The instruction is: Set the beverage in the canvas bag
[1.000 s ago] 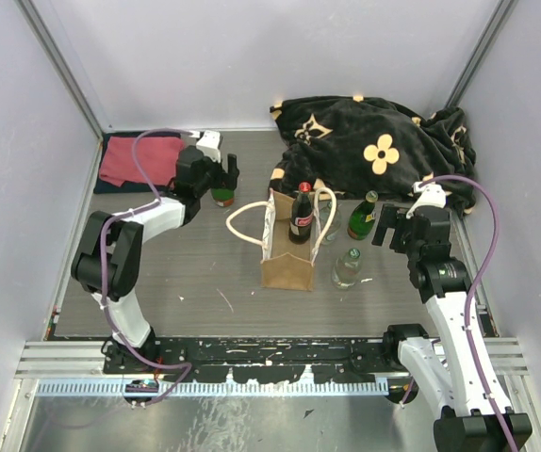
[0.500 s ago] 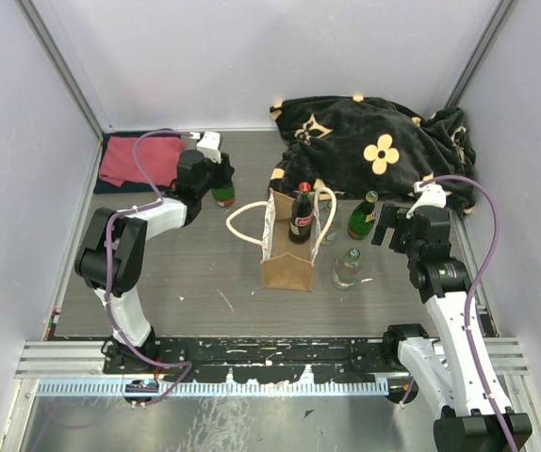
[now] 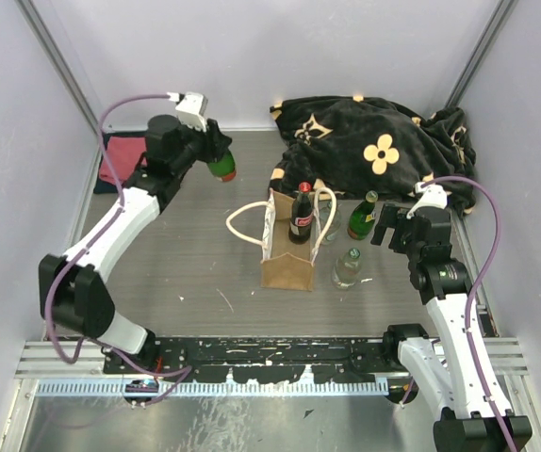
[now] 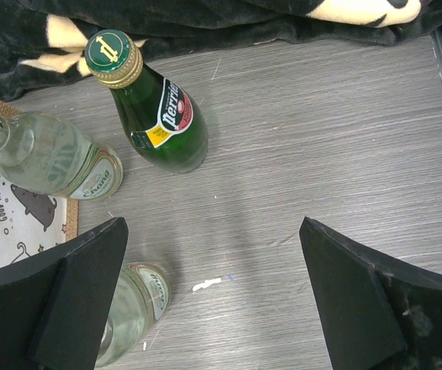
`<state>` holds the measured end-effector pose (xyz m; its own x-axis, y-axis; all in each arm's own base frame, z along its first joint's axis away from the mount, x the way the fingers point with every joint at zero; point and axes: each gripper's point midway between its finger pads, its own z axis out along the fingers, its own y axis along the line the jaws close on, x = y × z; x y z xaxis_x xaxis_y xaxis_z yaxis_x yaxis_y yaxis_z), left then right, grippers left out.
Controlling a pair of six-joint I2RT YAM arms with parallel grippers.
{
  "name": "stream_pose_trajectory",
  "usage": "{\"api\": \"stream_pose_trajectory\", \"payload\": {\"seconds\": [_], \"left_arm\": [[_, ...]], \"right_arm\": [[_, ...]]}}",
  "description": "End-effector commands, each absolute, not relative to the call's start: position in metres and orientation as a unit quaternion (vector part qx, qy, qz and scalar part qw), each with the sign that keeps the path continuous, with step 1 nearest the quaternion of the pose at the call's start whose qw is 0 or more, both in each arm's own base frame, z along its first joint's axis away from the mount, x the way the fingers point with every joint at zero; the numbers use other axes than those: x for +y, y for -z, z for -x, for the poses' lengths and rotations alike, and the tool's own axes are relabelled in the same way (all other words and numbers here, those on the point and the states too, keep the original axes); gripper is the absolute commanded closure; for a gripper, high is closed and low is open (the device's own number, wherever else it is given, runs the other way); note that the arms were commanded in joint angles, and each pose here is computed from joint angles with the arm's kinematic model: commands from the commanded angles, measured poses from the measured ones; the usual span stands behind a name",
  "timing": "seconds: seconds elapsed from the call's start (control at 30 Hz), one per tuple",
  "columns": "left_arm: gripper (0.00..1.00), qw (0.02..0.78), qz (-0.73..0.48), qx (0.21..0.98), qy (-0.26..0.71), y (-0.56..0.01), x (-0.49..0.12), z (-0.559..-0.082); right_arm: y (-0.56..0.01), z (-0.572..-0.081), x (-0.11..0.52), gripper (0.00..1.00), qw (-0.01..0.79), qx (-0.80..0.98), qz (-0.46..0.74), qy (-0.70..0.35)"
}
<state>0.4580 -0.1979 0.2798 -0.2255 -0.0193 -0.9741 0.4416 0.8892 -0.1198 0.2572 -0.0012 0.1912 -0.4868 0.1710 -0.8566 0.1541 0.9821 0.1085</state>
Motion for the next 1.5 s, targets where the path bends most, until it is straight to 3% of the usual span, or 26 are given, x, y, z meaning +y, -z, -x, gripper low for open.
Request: {"api": "stream_pose_trajectory", "payload": {"seconds": [0.0, 0.2, 0.43, 1.07, 1.47], "left_arm": [[1.00, 0.667, -0.170, 0.673, 0.270, -0.402, -0.222, -0.413], [1.00, 0.652, -0.216, 0.651, 0.324, -0.434, -0.261, -0.360], [1.00, 0.621, -0.248, 0.645, 0.370, -0.421, -0.312, -0.320], [1.00, 0.562, -0.233, 0.688, 0.396, -0.321, -0.365, -0.337], [1.00, 0.570, -0.257, 0.698, 0.349, -0.250, -0.369, -0.354]], "right_arm": [[-0.217, -0.262, 0.000, 0.00, 0.530, 0.842, -0.101, -0.020], [-0.218, -0.263, 0.002, 0.00, 0.532, 0.840, -0.103, -0.028], [-0.216, -0.261, 0.002, 0.00, 0.533, 0.839, -0.103, -0.027], [-0.213, -0.265, 0.002, 0.00, 0.529, 0.843, -0.096, -0.023], [-0.208, -0.268, 0.002, 0.00, 0.526, 0.844, -0.099, -0.025]]}}
